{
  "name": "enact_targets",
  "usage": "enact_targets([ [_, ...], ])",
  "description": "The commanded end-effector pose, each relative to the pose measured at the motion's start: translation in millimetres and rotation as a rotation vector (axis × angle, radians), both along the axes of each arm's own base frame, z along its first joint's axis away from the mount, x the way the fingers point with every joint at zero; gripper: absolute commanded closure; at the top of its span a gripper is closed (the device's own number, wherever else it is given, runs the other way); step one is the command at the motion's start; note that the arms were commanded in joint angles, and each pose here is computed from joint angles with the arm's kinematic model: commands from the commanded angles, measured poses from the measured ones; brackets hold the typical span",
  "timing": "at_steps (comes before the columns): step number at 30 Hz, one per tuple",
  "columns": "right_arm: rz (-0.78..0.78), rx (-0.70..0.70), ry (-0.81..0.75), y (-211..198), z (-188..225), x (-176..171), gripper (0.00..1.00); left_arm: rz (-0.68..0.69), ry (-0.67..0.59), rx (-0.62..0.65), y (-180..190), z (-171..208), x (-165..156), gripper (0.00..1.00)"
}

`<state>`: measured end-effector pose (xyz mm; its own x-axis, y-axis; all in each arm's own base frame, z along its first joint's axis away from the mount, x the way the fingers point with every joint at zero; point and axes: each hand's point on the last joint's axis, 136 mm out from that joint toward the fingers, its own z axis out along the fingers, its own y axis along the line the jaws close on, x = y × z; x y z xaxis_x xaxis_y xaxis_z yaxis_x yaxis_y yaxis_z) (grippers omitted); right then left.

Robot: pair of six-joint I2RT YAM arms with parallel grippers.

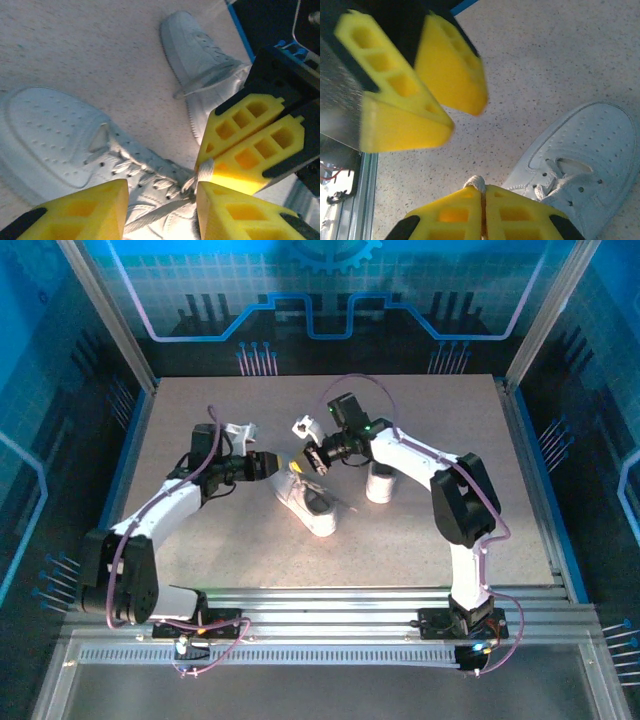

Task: Tie the shoes

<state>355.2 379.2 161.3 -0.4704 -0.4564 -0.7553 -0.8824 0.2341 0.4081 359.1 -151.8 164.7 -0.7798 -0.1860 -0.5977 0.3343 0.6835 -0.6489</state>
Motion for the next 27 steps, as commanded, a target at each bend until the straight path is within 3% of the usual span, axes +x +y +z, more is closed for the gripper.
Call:
enact_targets([
  [1,0.053,0.073,-0.065,3,21,-9,0.93,-0.092,-0.025,-0.141,-18,15,0,0.58],
  [16,0.035,0.123,-0.049,-1,21,-5,0.94,-0.189,0.051,-0.280,-38,1,-1,0.63],
  [20,0.024,0.122,-0.069,-4,19,-5,0.93,-0.207,0.089,-0.316,-41,-2,-3,0.72],
  [25,0.010,0.113,-0.093,-9,15,-6,0.92,-0.229,0.123,-0.331,-43,-4,-9,1.00],
  [27,0.005,0.103,-0.094,-11,15,-6,0.89,-0.225,0.117,-0.316,-41,-4,-10,1.00],
])
